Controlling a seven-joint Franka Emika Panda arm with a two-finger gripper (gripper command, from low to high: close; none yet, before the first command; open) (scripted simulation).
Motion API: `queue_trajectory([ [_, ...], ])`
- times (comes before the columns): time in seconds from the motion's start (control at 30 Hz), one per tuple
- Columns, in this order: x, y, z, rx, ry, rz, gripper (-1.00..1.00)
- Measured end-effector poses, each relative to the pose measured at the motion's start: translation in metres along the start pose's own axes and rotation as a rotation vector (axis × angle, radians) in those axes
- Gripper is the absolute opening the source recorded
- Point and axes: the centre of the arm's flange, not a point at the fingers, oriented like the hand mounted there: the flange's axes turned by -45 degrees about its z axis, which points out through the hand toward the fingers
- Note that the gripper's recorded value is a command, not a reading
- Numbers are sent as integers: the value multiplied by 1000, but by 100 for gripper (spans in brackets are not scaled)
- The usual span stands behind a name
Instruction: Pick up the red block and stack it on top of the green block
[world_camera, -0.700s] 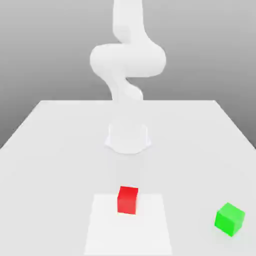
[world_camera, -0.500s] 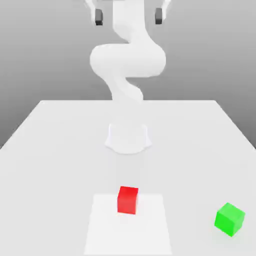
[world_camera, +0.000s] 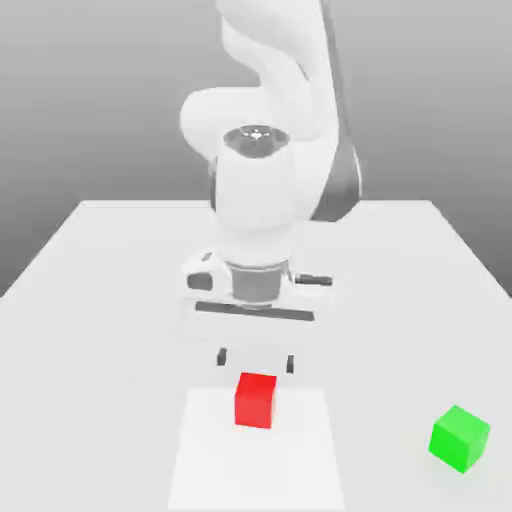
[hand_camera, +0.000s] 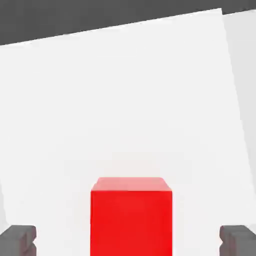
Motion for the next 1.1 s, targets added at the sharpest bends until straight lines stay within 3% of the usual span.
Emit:
queue_trajectory([
  [0.1, -2, 0, 28, 0, -3, 0, 0],
  [0.13, -3, 0, 35, 0, -3, 0, -100],
  [0.37, -3, 0, 35, -1, -2, -1, -100],
  [0.6, -2, 0, -20, -1, -3, -1, -100],
  [0.97, 9, -236, -59, -4, -4, -551, -100],
  [1.1, 6, -265, -31, 1, -2, -604, -100],
])
